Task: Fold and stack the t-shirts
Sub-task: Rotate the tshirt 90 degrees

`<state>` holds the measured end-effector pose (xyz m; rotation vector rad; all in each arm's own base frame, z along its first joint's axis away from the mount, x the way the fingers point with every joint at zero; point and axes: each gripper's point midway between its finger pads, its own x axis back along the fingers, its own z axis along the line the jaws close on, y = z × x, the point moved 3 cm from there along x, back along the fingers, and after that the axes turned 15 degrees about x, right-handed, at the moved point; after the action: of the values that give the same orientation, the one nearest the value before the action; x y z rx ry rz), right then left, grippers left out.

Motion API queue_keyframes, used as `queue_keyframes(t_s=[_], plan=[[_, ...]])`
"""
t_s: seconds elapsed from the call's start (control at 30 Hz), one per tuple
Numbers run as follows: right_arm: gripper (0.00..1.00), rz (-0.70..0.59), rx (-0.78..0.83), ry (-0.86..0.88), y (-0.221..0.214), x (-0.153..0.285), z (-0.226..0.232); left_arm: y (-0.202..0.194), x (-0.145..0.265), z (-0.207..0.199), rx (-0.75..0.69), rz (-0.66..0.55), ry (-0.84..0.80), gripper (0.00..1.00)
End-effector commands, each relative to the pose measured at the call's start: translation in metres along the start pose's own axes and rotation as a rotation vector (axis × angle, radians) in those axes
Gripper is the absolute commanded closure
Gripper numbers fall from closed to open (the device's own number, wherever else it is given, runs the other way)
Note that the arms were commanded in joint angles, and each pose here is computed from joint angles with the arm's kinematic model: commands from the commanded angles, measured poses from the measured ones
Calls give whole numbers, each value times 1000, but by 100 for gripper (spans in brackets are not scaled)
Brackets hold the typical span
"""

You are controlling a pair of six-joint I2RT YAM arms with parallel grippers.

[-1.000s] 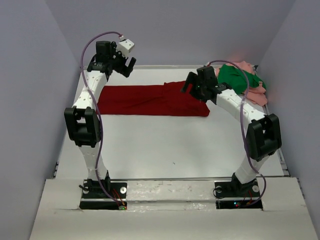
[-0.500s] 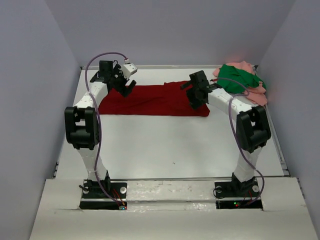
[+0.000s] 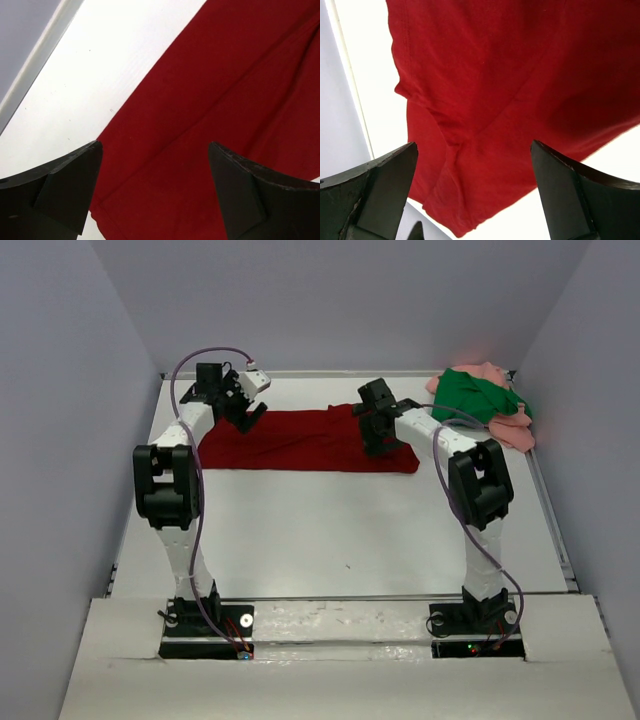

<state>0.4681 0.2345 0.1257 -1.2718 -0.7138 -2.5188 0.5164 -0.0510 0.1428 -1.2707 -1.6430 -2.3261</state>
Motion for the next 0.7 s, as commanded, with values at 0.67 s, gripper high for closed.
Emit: queue_keyframes(t_s=[0.67], plan=[[0, -74, 46, -92, -2, -39, -2, -90, -28, -10, -13, 188, -69, 1]])
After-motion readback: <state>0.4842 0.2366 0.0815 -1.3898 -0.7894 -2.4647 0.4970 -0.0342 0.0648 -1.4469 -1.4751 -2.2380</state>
